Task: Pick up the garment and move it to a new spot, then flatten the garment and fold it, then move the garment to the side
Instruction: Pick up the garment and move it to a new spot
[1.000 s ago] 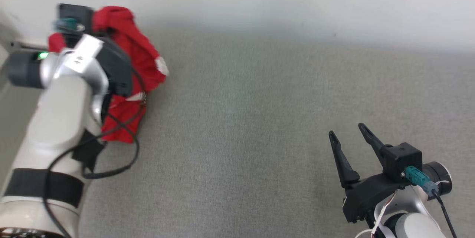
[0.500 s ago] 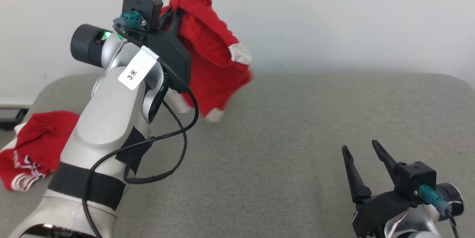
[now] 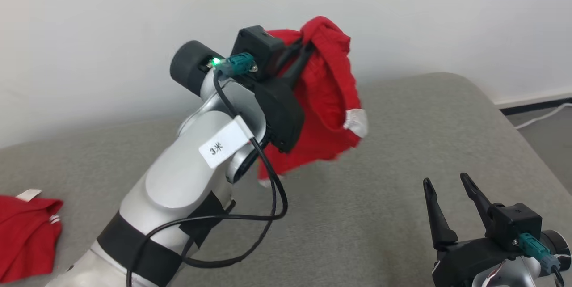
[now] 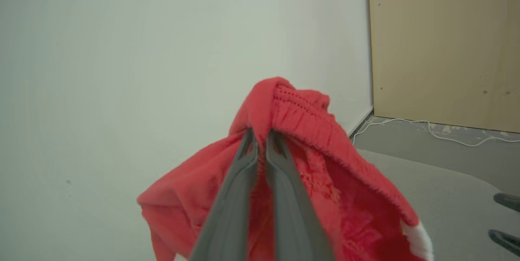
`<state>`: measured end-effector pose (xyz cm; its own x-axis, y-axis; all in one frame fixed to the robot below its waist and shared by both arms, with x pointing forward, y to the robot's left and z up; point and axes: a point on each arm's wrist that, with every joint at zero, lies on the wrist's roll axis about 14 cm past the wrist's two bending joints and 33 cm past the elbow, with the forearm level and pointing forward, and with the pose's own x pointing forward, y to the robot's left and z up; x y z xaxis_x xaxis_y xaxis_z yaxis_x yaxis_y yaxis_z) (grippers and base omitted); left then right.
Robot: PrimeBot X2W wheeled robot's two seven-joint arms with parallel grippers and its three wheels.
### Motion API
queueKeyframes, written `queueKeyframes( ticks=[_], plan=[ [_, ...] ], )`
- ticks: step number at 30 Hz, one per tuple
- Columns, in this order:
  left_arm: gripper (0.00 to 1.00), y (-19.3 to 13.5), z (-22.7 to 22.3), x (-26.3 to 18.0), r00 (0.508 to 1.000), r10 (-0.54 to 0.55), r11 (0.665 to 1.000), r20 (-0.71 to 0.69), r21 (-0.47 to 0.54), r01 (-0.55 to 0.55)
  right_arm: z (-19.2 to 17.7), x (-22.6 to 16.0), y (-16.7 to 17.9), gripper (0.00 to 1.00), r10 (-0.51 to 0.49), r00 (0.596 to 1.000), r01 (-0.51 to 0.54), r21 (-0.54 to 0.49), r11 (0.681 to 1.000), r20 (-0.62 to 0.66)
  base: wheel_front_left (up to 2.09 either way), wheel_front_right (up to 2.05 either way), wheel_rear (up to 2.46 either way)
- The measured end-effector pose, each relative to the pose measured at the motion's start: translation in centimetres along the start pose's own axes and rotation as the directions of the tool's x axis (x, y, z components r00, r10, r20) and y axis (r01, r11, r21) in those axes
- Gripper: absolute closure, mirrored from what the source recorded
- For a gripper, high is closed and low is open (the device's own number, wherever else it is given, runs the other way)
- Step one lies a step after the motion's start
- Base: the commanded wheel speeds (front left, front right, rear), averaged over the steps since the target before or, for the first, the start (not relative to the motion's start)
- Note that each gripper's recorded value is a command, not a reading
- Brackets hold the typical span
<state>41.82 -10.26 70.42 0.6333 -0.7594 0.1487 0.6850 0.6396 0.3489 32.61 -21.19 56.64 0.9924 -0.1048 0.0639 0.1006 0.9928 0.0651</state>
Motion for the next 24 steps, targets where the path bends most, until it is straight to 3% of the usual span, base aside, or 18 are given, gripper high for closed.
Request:
queueKeyframes(
  ticks=[6, 10, 17, 21, 24],
  plan=[
    [1.0, -3.4, 0.2, 2.2, 0.998, -0.063, 0.997, 0.009, -0.05, 0.063, 0.0, -1.3, -1.7, 0.0, -0.07, 0.998, 0.07, 0.021, 0.997, -0.002, 0.0, 0.0, 0.0],
    [1.0, -3.4, -2.0, 3.5, 0.998, -0.046, 0.996, -0.049, -0.083, 0.042, 0.5, -1.2, -2.0, 0.0, -0.091, 0.996, 0.091, 0.032, 0.995, 0.01, 0.0, 0.0, 0.0],
    [1.0, -5.8, -11.4, 3.1, 0.953, -0.097, 0.987, -0.287, -0.149, 0.056, -0.5, -2.2, -4.7, 0.0, -0.18, 0.983, 0.181, 0.023, 0.983, -0.027, 0.0, 0.0, 0.0],
    [1.0, -3.9, -18.5, 0.1, 0.886, -0.074, 0.993, -0.458, -0.12, 0.021, -1.2, -1.9, -4.9, 0.0, -0.189, 0.981, 0.19, 0.018, 0.982, -0.051, 0.0, 0.0, 0.0],
    [1.0, -2.3, -21.4, -1.8, 0.845, -0.051, 0.996, -0.532, -0.087, 0.005, -1.1, -1.2, -4.6, 0.0, -0.177, 0.983, 0.178, 0.018, 0.984, -0.049, 0.0, 0.0, 0.0]
  ],
)
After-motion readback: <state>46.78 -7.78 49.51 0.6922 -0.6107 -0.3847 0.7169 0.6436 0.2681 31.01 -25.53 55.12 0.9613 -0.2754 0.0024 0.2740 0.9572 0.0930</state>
